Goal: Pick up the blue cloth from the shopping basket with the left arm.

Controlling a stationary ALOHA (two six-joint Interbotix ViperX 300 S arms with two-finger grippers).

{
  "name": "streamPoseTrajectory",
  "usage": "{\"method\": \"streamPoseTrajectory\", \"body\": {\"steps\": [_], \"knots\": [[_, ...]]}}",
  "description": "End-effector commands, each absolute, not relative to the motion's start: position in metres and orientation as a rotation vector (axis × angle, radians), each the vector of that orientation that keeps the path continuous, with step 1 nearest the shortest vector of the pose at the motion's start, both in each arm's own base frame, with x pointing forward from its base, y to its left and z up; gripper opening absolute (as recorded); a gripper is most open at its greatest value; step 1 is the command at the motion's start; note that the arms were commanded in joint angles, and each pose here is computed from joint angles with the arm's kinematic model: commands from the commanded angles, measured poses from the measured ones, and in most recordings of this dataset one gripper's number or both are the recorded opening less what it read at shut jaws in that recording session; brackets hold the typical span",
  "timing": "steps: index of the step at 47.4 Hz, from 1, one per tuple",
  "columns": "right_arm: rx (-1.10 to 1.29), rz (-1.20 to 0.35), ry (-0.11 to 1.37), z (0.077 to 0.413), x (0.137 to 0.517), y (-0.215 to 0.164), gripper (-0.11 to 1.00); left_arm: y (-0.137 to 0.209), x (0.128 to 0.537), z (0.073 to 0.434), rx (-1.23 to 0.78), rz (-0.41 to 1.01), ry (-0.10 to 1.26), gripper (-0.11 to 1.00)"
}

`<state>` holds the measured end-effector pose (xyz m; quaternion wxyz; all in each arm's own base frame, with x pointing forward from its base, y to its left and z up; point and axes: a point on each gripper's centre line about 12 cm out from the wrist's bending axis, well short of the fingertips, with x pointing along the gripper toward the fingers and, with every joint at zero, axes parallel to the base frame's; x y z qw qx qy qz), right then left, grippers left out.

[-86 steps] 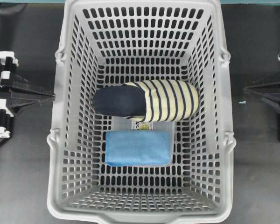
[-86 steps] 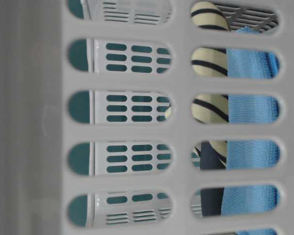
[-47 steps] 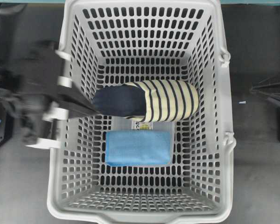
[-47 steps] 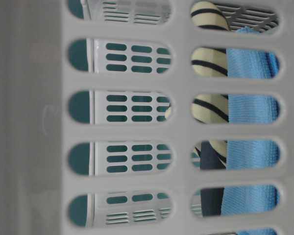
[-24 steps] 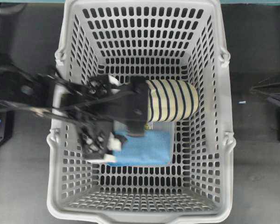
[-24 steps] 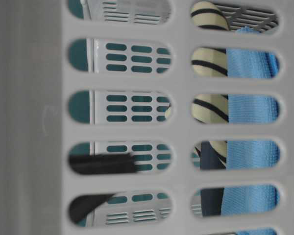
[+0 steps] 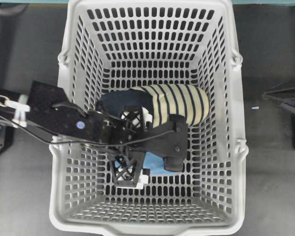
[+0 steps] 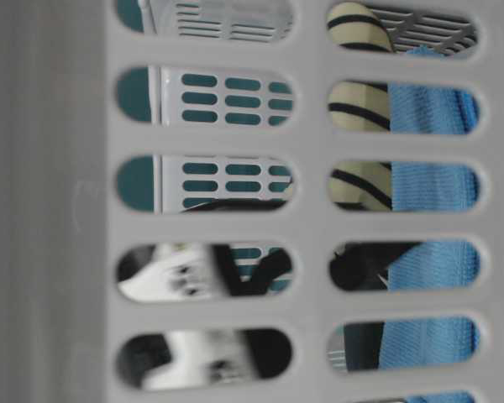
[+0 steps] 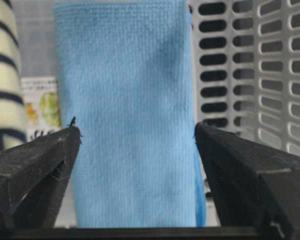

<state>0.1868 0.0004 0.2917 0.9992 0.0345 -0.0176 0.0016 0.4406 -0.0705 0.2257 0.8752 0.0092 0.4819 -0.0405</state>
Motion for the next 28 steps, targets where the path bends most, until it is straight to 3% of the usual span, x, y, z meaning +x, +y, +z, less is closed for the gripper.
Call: {"method": "streamPoseTrajectory", "body": {"steps": [1, 10, 15, 28], "knots": [[0.075, 0.003, -0.040, 0.294, 0.188, 0.000, 0.01, -0.072, 0.442, 0.213, 0.026, -0.085, 1.027, 0.89], [0.075, 0.003, -0.037, 0.293, 0.188, 0.000, 0.01, -0.074, 0.440, 0.195, 0.028, -0.083, 1.070, 0.88], [0.075, 0.004, -0.032, 0.292, 0.188, 0.001, 0.01, -0.074, 0.441, 0.198, 0.028, -0.086, 1.064, 0.80], [0.077, 0.003, -0.037, 0.293, 0.187, 0.000, 0.01, -0.075, 0.438, 0.229, 0.032, -0.096, 1.010, 0.15]]}}
